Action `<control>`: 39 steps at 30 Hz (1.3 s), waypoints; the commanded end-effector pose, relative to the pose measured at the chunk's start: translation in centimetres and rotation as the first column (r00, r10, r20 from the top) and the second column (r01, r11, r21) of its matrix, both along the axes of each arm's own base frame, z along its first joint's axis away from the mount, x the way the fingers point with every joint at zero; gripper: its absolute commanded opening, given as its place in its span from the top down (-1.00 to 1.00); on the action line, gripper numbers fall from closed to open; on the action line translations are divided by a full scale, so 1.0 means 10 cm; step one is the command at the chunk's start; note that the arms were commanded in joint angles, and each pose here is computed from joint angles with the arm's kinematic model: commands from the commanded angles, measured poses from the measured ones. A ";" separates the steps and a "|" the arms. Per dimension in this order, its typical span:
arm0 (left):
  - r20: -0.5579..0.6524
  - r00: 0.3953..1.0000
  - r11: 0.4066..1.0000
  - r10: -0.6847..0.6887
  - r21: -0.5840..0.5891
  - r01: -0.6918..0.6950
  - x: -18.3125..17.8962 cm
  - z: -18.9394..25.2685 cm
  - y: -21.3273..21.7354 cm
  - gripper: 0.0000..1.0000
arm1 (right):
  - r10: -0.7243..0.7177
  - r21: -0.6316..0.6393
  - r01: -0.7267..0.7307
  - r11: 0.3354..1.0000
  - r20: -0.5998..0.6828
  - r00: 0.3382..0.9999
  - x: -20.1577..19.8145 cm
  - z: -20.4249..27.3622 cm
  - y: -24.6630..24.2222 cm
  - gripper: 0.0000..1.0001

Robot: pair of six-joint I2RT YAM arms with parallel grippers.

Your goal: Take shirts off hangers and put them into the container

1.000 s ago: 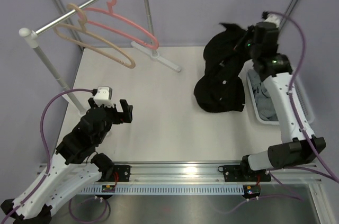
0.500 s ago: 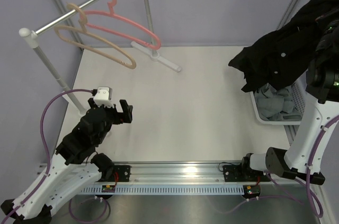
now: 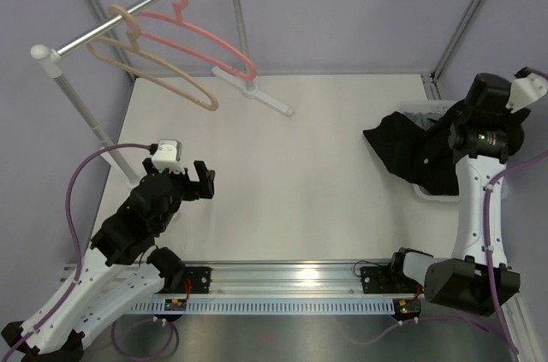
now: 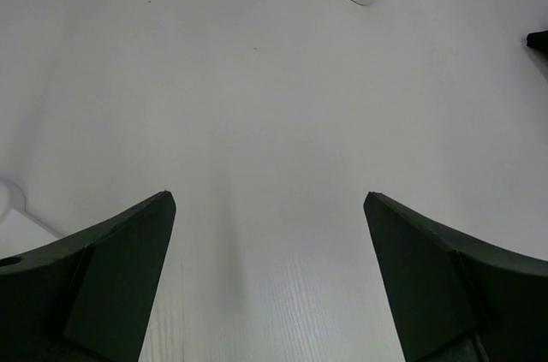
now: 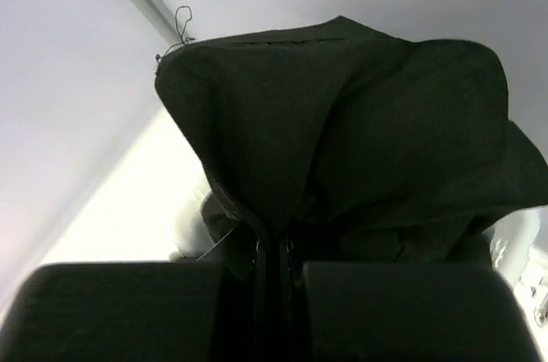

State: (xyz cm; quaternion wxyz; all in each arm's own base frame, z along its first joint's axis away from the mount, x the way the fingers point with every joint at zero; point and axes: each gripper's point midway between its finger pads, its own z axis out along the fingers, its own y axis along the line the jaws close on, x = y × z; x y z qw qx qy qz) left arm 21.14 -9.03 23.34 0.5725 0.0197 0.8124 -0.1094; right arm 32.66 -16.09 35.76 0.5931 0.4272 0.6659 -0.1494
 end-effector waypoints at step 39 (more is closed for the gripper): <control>0.036 0.999 0.999 0.017 -0.032 -0.016 0.03 0.09 0.01 -0.98 | 0.616 0.102 -0.645 0.757 -0.438 0.655 0.18 -1.40 1.94 -0.64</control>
